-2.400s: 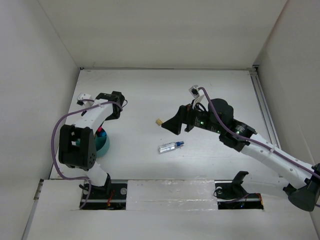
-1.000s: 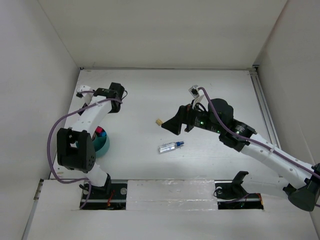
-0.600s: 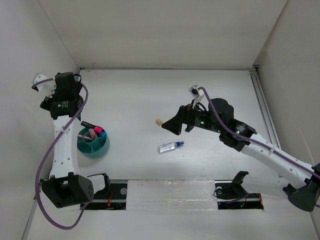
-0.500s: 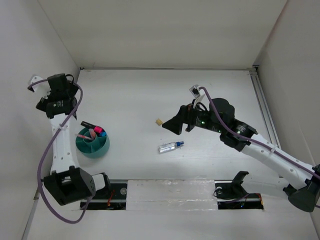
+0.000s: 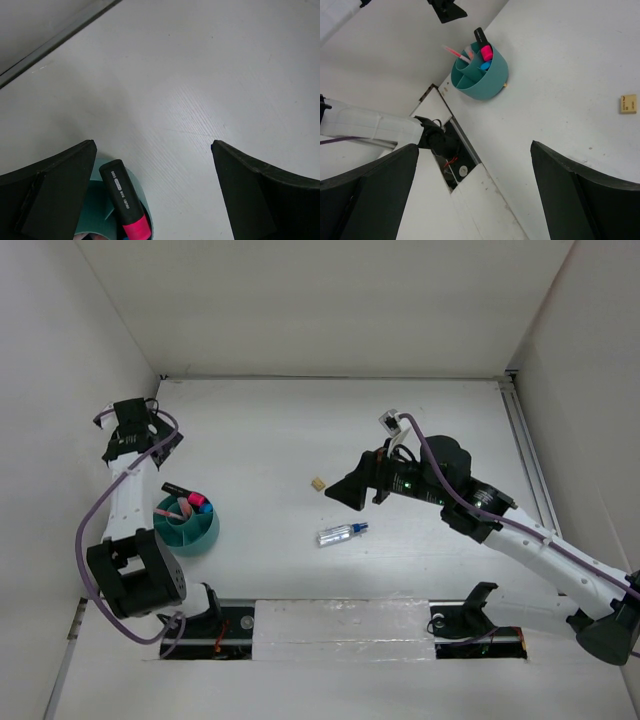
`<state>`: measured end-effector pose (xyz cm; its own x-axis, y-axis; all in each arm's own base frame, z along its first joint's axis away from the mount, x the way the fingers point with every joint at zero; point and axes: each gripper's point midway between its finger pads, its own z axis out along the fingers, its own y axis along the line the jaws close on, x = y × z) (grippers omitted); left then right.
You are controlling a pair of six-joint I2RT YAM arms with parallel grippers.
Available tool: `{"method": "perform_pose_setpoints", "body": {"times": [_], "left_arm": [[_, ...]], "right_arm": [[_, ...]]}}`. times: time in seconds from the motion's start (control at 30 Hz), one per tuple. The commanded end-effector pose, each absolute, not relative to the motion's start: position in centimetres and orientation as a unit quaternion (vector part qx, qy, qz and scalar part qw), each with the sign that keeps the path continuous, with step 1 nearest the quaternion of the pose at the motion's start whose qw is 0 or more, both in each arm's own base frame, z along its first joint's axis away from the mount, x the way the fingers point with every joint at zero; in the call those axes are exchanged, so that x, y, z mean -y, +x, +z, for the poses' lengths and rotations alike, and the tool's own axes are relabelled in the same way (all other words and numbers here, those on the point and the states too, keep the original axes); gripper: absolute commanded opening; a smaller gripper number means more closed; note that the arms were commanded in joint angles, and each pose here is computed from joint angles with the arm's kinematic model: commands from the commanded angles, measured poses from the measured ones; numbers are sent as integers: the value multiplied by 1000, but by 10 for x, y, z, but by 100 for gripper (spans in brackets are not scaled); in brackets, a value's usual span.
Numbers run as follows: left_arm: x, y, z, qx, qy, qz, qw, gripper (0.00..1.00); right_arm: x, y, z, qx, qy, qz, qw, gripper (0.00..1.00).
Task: Sort the stationery into containers
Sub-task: Place the pen in the storage box, then pick up the pen from the storage box.
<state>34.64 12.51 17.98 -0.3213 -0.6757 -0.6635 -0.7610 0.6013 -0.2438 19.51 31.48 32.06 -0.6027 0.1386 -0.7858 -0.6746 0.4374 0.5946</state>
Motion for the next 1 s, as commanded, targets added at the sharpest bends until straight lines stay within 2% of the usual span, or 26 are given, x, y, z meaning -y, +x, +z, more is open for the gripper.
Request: {"method": "perform_pose_setpoints", "body": {"times": [0.0,0.17,0.47,0.63,0.67,0.77,0.87,0.97], "left_arm": [[-122,351,168,-827,-430,49,360,100],[-119,344,143,-831,-446,49,330,100],[-124,336,133,-823,-464,68,320,98],[-123,329,126,-827,-465,76,307,90],[-123,329,126,-827,-465,76,307,86],[-123,329,126,-827,-465,76,307,81],[-123,328,123,-827,-465,76,307,71],[-122,329,120,-829,-464,72,303,66]], "right_arm": [[-316,198,336,-720,-189,509,433,100],[-316,198,336,-720,-189,509,433,100],[-316,200,336,-721,-186,506,436,100],[-312,203,339,-719,-180,504,443,100],[-312,203,339,-719,-180,504,443,100],[-312,203,339,-719,-180,504,443,100],[-310,201,342,-716,-180,505,446,100],[-310,203,342,-717,-177,503,449,100]]}}
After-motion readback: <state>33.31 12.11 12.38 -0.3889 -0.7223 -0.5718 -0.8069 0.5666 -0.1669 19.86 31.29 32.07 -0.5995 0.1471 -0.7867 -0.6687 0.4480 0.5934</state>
